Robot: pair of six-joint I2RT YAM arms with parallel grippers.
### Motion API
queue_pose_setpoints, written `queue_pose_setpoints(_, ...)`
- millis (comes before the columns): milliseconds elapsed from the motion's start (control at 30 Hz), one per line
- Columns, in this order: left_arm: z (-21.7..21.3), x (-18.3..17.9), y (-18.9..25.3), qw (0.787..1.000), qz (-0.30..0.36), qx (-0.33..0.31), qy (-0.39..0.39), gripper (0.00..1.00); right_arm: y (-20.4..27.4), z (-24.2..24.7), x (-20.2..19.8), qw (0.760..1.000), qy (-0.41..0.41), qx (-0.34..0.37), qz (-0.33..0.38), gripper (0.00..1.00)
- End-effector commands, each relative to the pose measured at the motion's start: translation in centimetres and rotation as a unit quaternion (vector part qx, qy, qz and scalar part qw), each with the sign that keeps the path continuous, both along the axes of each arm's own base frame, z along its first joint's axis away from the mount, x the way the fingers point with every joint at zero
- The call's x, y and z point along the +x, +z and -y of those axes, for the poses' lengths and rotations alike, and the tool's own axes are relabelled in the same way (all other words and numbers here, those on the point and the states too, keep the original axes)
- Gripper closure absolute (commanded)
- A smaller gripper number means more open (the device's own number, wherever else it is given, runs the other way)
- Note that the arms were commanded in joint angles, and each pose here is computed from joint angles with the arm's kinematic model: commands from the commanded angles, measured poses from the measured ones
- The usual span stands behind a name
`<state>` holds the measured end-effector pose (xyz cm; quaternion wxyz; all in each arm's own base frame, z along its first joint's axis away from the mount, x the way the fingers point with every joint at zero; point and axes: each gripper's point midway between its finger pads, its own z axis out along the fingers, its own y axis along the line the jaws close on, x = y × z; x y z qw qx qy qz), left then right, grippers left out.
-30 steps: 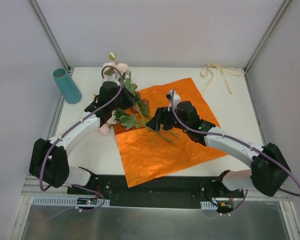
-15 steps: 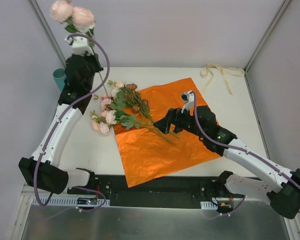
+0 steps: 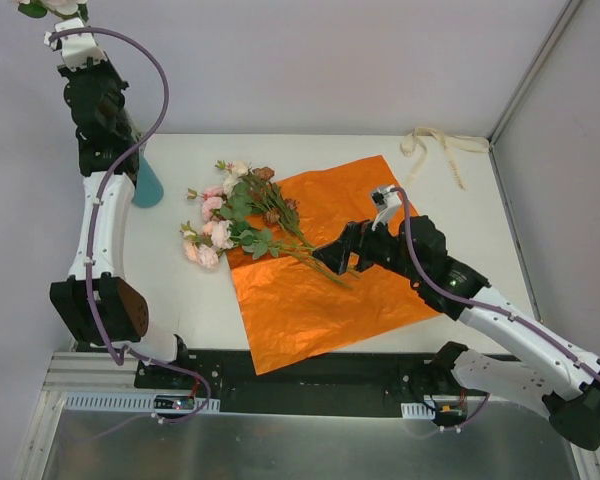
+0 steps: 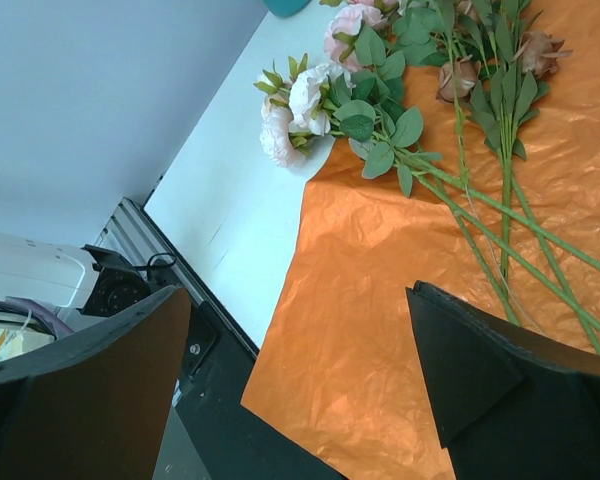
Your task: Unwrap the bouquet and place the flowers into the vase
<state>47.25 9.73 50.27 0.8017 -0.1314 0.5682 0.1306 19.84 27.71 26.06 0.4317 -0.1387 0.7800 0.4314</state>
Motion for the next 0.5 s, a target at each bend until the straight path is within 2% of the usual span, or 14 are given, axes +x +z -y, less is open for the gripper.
queue_pose_setpoints(0,-1.6,-0.7,4.5,0.997,0.071,0.027,0.018,1.00,3.8,-0.1,-0.6,0.999,0.018,0.024,0.039,0.00)
queue_pose_setpoints(133,-4.1,-0.1,3.5,0.997,0.066,0.025,0.043,1.00,4.1,0.2,-0.7,0.998,0.019,0.021,0.051,0.01)
queue_pose_setpoints(300,-5.3,1.3,2.8,0.997,0.069,0.028,0.036,1.00,4.2,0.4,-0.9,0.998,0.021,0.020,0.062,0.01)
queue_pose_setpoints(467,-5.9,3.6,-1.4,0.998,0.039,0.019,0.040,1.00,3.0,0.5,-0.4,0.997,0.018,-0.002,0.070,0.00)
